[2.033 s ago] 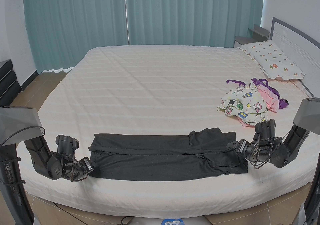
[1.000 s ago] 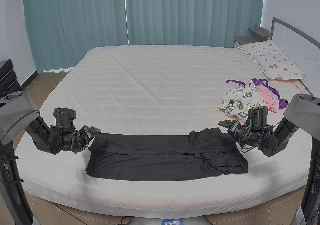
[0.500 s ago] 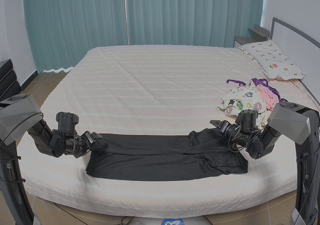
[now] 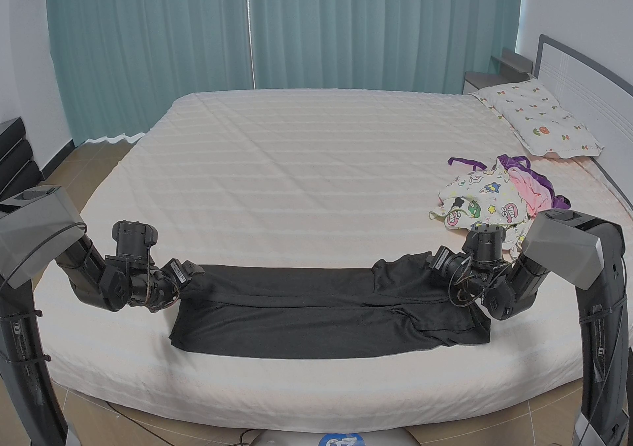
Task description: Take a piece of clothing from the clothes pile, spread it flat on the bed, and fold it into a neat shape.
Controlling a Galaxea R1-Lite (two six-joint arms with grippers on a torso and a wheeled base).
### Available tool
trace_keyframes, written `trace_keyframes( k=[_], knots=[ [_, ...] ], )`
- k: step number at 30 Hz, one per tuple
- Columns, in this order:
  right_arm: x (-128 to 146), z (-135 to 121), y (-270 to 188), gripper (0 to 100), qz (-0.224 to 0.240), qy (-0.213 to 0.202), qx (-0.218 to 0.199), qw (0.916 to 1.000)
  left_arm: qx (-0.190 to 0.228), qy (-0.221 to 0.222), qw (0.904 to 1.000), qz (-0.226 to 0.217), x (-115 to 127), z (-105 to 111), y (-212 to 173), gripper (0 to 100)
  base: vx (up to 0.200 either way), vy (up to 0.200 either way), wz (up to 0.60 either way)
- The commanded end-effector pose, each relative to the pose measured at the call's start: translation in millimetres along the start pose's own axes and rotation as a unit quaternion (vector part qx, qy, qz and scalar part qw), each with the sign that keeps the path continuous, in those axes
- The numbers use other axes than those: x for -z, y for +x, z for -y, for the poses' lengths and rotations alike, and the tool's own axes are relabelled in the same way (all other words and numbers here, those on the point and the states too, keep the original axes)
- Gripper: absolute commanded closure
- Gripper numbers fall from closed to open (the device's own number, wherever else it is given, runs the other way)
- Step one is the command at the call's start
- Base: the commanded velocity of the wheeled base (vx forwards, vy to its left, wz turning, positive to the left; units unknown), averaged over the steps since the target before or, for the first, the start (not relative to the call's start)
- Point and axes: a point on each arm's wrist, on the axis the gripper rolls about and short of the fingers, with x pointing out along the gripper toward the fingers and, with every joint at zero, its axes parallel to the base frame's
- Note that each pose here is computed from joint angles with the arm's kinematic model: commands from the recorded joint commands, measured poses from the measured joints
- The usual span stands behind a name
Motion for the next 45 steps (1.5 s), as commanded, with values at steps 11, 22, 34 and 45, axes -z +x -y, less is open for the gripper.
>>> trace_keyframes(
  k=[11,22,34,45],
  knots=[
    [-10.7,7.2,-1.5,100,0.022,0.008,0.016,0.9996,-0.007,0.0,1.0,0.006,-0.3,-0.3,2.0,0,0.0,0.0,0.0],
    [-9.1,10.1,-4.1,0,0.017,0.008,0.027,0.9995,-0.006,0.002,0.9999,0.01,-4.9,2.0,3.4,0,0.0,0.0,0.0],
    [-15.1,-4.1,-34.5,0,0.022,0.036,0.019,0.999,-0.021,0.091,0.9955,-0.014,-8.4,1.9,25.6,0,0.0,0.0,0.0],
    [-14.0,-2.9,-37.3,0,0.024,0.034,0.013,0.999,-0.008,0.095,0.9948,-0.037,-8.2,3.0,42.4,0,0.0,0.0,0.0]
  ],
)
